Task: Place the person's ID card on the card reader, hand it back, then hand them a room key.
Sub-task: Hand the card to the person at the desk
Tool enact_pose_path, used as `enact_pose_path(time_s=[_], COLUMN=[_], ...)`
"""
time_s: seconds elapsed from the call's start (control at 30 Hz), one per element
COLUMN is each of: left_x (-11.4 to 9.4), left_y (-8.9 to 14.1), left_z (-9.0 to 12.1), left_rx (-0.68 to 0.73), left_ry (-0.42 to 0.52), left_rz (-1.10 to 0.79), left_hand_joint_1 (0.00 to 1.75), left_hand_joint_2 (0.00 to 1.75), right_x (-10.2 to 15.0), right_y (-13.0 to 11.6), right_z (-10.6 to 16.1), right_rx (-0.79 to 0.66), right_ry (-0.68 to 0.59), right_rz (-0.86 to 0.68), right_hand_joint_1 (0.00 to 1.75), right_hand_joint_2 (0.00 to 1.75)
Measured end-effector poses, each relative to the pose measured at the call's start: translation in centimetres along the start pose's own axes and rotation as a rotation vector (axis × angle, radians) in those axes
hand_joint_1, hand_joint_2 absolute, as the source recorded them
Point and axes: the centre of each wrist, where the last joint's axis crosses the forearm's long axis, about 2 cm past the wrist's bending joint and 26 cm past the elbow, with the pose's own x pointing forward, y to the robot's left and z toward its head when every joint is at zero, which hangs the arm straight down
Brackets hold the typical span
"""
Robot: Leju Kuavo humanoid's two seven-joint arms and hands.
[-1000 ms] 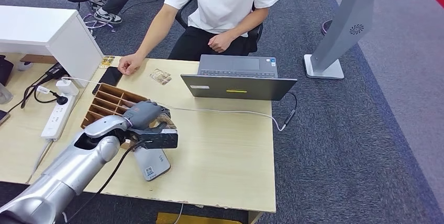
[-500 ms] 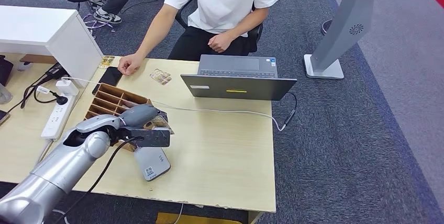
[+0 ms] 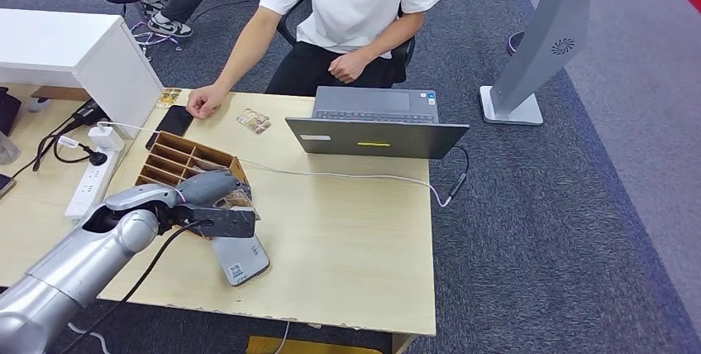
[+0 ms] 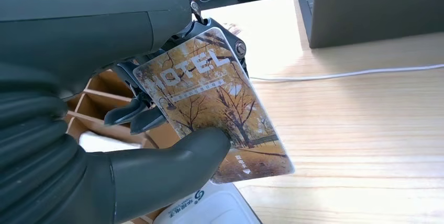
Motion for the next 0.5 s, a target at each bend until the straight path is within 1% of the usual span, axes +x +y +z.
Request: enact_pose_path(time_s=[0.27, 0.5], left_x=[-0.6, -0.6], left_y=[-1.9, -4.8], left_z=[-0.2, -1.3], left_rx=[-0.009, -0.026], left_ry=[0.028, 0.062], left_rz=[-0.014, -0.048], left_hand_joint_1=[1.75, 1.75], left_hand_joint_2=[1.75, 1.75], right_x=[0.0, 0.0], right_y=[0.0, 0.2], right_z=[0.0, 0.1], right_rx=[0.0, 0.004], right_ry=[-0.001, -0.003], right_rz=[0.009, 0.02], right_hand_joint_1=[0.0, 0.0], right_hand_joint_2=[1.75, 1.75])
